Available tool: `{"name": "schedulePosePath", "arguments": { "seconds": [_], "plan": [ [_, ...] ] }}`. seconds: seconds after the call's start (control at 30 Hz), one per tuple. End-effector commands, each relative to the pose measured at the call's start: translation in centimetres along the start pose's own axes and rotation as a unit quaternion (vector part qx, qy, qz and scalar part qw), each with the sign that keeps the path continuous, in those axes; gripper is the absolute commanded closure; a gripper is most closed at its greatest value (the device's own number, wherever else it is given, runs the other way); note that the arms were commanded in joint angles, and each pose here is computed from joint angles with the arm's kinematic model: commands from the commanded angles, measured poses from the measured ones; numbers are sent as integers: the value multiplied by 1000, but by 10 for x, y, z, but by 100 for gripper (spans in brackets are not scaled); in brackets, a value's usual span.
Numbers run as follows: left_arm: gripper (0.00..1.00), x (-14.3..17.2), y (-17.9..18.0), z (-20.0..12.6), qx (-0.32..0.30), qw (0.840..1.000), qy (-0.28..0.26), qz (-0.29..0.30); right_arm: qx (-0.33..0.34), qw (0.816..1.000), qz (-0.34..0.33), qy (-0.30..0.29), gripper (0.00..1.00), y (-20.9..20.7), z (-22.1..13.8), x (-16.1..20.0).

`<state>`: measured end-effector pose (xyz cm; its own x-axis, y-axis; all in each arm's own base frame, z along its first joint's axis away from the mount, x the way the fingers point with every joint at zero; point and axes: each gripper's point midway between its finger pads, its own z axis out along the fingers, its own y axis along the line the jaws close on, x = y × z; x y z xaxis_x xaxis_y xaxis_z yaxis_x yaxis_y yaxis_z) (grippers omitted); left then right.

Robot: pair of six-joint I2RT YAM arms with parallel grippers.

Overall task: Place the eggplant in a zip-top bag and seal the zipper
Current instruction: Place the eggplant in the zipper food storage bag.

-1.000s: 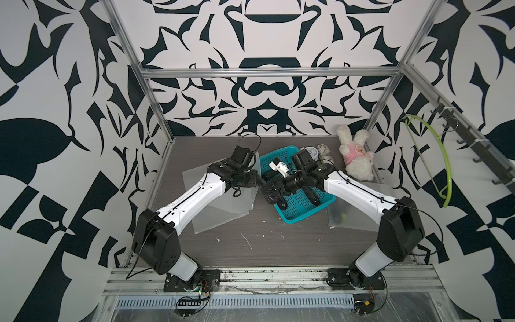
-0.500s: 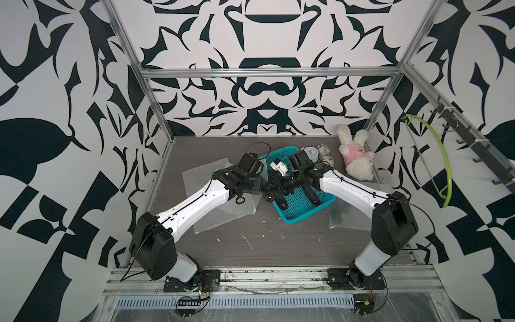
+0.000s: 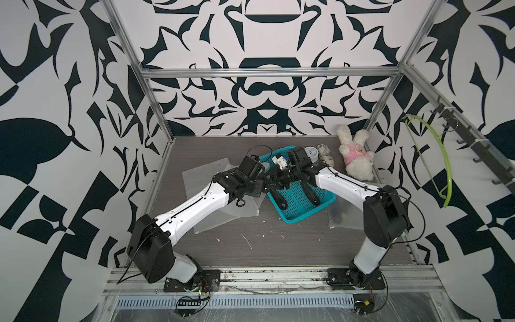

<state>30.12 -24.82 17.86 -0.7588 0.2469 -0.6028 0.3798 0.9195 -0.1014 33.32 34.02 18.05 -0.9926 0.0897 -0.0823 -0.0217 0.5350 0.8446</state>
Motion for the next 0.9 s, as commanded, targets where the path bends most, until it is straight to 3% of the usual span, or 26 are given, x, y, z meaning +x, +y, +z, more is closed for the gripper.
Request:
{"name": "schedulePosePath", "arguments": {
  "seconds": [0.0, 0.13, 0.3, 0.53, 0.67, 0.87],
  "plan": [
    [100, 1, -1, -4, 4, 1000, -4, -10, -25, 998, -20, -47, 72, 35, -13, -20],
    [100, -6, -2, -5, 5, 1000, -17, -19, -7, 998, -24, -59, 69, 33, -8, -17],
    [100, -16, -6, -10, 20, 999, -33, -34, 12, 996, -35, -75, 59, 31, -6, -17],
    [100, -18, 15, -18, 18, 995, -23, -93, 7, 993, -84, -79, 51, 46, -16, -16],
    [100, -25, 20, -27, 40, 992, -34, -118, -11, 992, -97, -78, 40, 55, -19, -14],
    [100, -27, 27, -34, 45, 990, -32, -130, -22, 988, -120, -94, 42, 69, -32, -14]
  ]
}}
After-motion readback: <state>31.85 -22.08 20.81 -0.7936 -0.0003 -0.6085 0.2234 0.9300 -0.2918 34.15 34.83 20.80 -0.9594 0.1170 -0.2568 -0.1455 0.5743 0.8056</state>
